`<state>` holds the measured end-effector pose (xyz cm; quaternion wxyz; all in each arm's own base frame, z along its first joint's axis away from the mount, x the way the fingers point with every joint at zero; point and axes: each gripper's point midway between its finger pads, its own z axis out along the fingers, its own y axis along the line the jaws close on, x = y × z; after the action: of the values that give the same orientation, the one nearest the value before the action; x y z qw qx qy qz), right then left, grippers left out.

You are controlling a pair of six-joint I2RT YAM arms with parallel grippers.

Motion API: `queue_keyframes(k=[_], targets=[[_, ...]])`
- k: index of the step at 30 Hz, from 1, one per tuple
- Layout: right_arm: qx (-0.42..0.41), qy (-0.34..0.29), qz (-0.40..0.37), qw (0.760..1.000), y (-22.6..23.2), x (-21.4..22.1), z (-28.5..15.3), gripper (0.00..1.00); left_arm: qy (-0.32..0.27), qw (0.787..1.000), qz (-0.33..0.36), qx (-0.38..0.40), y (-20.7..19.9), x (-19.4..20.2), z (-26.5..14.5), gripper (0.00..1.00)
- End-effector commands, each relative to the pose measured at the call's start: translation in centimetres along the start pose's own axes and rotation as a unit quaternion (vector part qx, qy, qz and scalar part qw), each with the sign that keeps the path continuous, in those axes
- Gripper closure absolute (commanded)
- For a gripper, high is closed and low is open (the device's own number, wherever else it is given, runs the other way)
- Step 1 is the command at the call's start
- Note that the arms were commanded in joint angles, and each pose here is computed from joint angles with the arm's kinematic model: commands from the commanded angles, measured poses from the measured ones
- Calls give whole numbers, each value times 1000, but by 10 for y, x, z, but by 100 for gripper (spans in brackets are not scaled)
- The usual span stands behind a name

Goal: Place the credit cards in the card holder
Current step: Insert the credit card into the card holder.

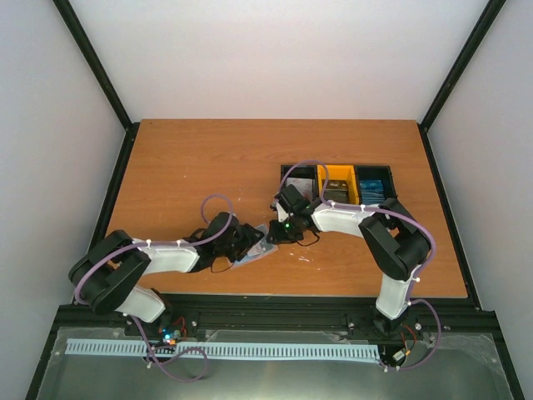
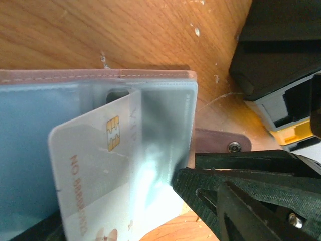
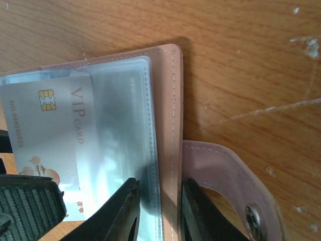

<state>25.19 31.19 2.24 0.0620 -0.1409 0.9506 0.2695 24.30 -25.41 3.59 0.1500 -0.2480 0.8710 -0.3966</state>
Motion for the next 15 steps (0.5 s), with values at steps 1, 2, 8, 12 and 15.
queue_keyframes(k=[1,2,8,12,15], targets=[[37,30,9,999,-18,21,9,75,19,987,-44,-156,63,14,-7,37],[37,29,8,999,-18,20,9,75,21,985,-48,-165,66,15,-8,34],[36,29,7,999,-18,20,9,75,32,983,-49,-176,67,19,-11,30],[35,30,8,999,-18,20,10,75,37,978,-53,-199,72,21,-15,31],[35,30,9,999,-17,20,9,75,41,976,-57,-204,75,23,-16,32]])
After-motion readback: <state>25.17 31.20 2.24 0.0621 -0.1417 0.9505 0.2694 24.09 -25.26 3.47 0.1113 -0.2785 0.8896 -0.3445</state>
